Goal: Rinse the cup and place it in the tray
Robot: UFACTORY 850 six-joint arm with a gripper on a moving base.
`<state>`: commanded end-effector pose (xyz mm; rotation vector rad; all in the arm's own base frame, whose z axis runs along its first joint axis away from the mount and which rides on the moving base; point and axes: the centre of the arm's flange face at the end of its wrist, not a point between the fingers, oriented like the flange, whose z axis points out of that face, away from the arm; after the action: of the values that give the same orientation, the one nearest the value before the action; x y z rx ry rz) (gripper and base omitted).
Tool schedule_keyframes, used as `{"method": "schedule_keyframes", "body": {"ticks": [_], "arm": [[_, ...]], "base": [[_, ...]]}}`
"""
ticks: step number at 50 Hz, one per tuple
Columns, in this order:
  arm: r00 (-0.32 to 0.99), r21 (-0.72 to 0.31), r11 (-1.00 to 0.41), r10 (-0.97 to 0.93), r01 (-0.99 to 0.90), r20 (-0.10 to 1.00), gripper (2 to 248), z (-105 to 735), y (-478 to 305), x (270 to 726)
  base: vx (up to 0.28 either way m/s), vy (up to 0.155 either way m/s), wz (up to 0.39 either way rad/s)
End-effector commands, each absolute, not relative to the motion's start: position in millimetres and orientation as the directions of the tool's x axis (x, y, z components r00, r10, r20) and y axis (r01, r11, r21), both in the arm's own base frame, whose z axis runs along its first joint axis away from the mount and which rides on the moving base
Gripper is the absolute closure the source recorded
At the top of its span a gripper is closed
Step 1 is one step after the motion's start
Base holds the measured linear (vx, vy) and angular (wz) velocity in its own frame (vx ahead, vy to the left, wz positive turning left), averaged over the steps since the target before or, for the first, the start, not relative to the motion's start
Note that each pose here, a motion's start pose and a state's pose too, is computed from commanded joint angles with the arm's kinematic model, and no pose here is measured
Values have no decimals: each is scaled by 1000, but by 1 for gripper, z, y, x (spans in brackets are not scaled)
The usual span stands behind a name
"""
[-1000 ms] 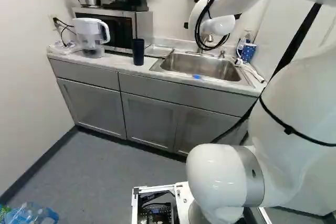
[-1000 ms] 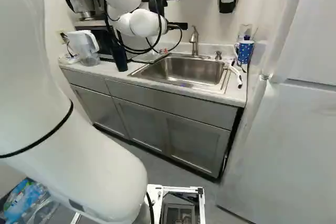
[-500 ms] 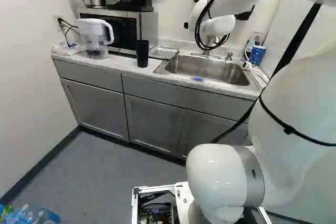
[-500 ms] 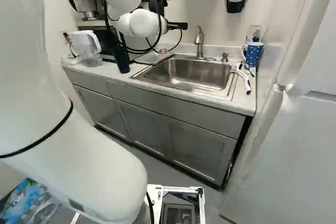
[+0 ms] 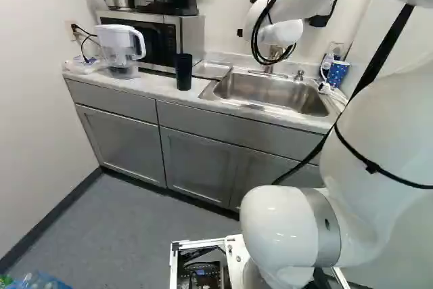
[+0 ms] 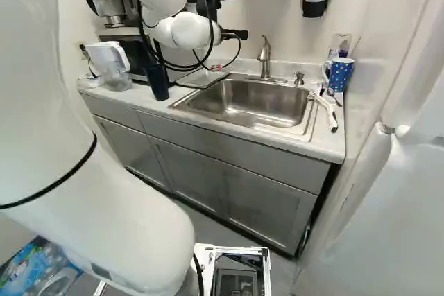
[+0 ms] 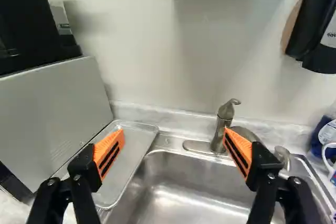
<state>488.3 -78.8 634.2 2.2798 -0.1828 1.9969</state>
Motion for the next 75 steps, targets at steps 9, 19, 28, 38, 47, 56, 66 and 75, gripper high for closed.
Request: {"method": "schedule_keyframes", "body": {"ticks": [9, 19, 28, 38, 47, 56, 66, 75], "arm": [[130, 0, -987, -21, -159, 991, 3, 634, -79, 488], [130, 0, -987, -21, -159, 991, 3, 634, -79, 488], [131, 0, -987, -21, -159, 991, 3, 634, -79, 492], [131, 0, -987, -21, -159, 991, 3, 634, -79, 492], [131, 0, -987, -21, -159, 991, 3, 634, -79, 492], [131, 0, -987, -21, -159, 991, 3, 634, -80, 493], [136, 0, -987, -22, -163, 990, 3, 634, -82, 498], [147, 0, -986, -25, -166, 989, 3, 633, -85, 503]], "base": [[86, 3, 10], [89, 3, 9], [67, 4, 7], [2, 0, 0], [0, 0, 0], [0, 0, 0], [0, 0, 0], [0, 0, 0]]}}
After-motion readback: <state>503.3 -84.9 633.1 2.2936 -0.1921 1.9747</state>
